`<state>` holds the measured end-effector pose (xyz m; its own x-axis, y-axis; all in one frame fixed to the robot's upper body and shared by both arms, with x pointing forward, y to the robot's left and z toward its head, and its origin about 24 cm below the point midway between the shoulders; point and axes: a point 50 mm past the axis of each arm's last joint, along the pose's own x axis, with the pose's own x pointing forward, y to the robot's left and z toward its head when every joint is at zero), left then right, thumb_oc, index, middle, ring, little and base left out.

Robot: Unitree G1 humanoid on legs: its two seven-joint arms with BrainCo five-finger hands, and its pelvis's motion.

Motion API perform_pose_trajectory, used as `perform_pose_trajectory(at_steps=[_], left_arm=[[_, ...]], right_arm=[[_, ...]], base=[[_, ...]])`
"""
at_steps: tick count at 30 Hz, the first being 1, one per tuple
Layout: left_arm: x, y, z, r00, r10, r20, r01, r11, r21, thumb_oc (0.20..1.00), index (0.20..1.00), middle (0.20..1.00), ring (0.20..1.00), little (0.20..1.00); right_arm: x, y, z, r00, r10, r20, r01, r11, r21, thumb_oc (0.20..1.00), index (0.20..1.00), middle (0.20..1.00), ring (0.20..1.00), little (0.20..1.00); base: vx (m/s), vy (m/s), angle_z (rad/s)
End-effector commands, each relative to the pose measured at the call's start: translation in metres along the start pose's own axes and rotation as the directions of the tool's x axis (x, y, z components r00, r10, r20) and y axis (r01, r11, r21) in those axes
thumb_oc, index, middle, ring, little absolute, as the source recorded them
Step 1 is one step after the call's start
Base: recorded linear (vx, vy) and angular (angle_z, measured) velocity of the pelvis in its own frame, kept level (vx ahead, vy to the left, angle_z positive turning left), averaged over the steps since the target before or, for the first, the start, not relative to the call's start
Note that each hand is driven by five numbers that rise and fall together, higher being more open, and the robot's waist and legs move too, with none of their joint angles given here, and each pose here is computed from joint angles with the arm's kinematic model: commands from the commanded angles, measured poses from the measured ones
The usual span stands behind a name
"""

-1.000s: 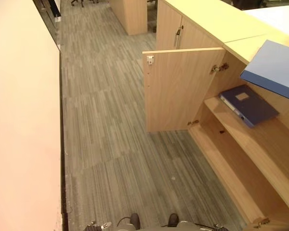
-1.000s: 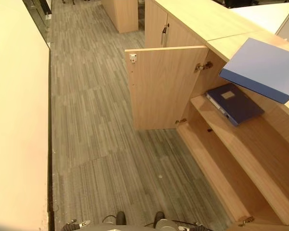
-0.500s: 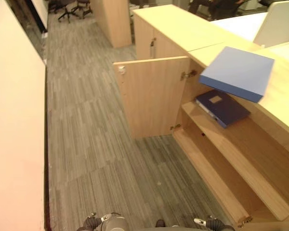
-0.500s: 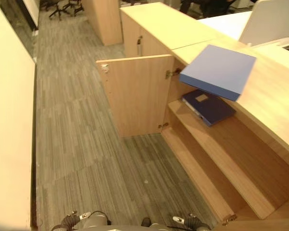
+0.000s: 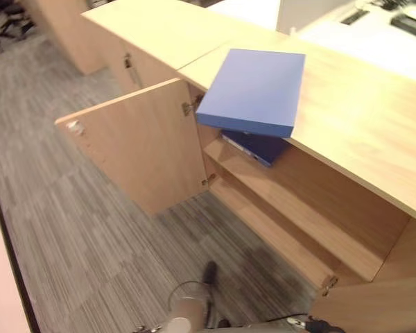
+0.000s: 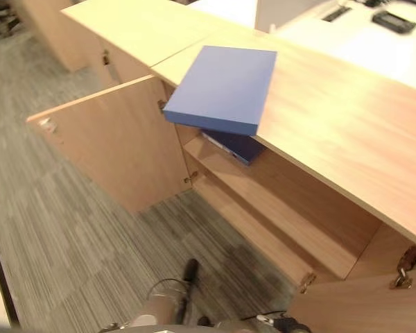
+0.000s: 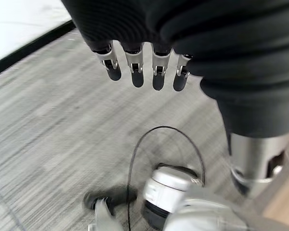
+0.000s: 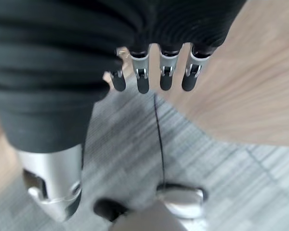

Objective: Put the empty folder in the office cabinet

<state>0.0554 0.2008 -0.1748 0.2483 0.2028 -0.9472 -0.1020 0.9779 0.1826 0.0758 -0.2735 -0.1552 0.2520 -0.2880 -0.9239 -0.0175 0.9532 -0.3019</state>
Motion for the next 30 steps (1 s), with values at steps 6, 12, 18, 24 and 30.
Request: perform_pose_trajectory(at_steps=[6,12,18,24,30], left_arm=[[0.002,0.046,0.04,0.981,0.127,0.143,-0.122,0.991,-0.047,1.0,1.0,1.0,1.0,1.0],[-0.001,0.074,0.041,0.973,0.177,0.146,-0.176,0.984,-0.023,1.0,1.0,1.0,1.0,1.0],[-0.002,0.08,0.038,0.973,0.181,0.141,-0.182,0.983,-0.006,1.0,1.0,1.0,1.0,1.0],[-0.001,0.071,0.035,0.98,0.151,0.131,-0.156,0.987,0.035,1.0,1.0,1.0,1.0,1.0],[-0.001,0.067,0.051,0.973,0.129,0.193,-0.144,0.988,0.064,1.0,1.0,1.0,1.0,1.0]], right_arm=[[0.001,0.027,0.028,0.993,0.079,0.091,-0.083,0.996,0.045,1.0,1.0,1.0,1.0,1.0],[-0.002,0.032,0.073,0.969,0.111,0.219,-0.113,0.994,-0.003,1.0,1.0,1.0,1.0,1.0],[-0.001,0.032,0.066,0.972,0.116,0.204,-0.116,0.993,-0.012,1.0,1.0,1.0,1.0,1.0],[0.0,0.029,0.051,0.981,0.103,0.165,-0.105,0.994,0.007,1.0,1.0,1.0,1.0,1.0],[0.0,0.022,0.046,0.983,0.078,0.164,-0.086,0.996,0.04,1.0,1.0,1.0,1.0,1.0]], base=[[0.03,0.221,-0.57],[0.02,0.182,-0.88],[0.0,0.045,-0.06],[0.1,-0.049,-0.13],[0.0,-0.088,0.32]])
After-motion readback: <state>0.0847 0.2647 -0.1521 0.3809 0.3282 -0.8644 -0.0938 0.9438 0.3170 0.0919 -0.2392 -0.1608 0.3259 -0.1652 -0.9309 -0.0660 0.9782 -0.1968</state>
